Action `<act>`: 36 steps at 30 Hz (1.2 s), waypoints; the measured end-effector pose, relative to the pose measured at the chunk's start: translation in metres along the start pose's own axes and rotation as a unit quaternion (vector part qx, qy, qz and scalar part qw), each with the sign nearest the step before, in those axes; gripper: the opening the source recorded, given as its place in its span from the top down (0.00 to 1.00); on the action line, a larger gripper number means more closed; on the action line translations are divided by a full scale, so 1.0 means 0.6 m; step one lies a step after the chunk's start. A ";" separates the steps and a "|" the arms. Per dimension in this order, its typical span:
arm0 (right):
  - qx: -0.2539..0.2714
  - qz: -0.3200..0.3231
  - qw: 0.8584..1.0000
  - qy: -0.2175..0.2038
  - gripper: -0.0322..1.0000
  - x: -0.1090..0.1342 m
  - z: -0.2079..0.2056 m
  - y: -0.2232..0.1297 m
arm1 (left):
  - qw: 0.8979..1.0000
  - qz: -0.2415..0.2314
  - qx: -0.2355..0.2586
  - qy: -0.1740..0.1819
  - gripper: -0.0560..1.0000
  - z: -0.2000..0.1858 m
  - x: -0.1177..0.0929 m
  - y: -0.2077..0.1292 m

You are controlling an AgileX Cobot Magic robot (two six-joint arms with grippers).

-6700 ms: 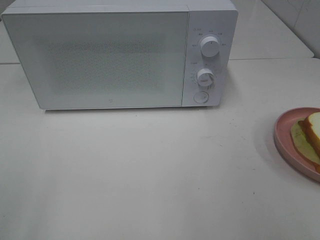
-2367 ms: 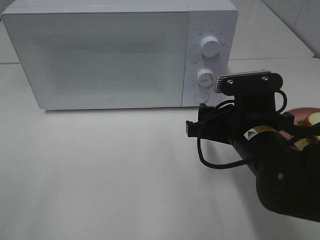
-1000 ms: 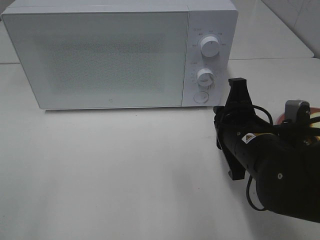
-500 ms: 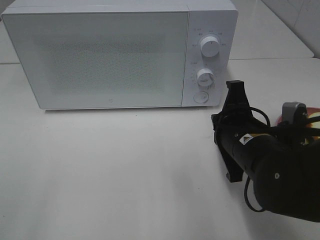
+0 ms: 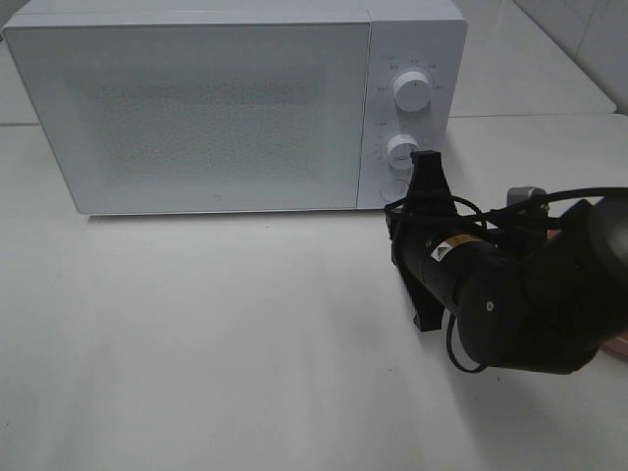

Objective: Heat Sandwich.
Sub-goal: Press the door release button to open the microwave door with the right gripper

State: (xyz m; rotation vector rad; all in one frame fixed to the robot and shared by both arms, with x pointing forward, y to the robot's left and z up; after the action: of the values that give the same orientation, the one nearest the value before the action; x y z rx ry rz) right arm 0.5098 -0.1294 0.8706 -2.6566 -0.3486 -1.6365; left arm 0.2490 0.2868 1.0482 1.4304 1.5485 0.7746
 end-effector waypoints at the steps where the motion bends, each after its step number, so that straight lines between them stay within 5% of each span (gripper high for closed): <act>1: -0.002 0.002 1.000 0.001 0.95 0.001 0.010 0.004 | 1.000 0.000 0.000 0.000 0.04 0.000 0.000 0.000; 36: -0.007 0.028 1.000 -0.002 0.95 0.025 0.130 0.042 | 1.000 0.000 0.000 0.000 0.04 0.000 0.000 0.000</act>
State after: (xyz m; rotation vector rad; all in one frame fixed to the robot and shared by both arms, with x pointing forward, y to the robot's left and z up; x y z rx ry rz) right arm 0.5899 -0.1421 0.8511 -2.6541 -0.2623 -1.6233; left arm 0.2490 0.2868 1.0482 1.4304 1.5485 0.7746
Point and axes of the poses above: a point on each arm's last joint axis where the gripper is mounted, z pointing out along that axis toward the gripper, x along the wrist's bending axis when the last joint is at zero, y = z × x, the point moved 2 cm from there along z, pointing out along that axis toward the gripper, and after that the axes turned 5 degrees about -z, right-handed, at the moved point
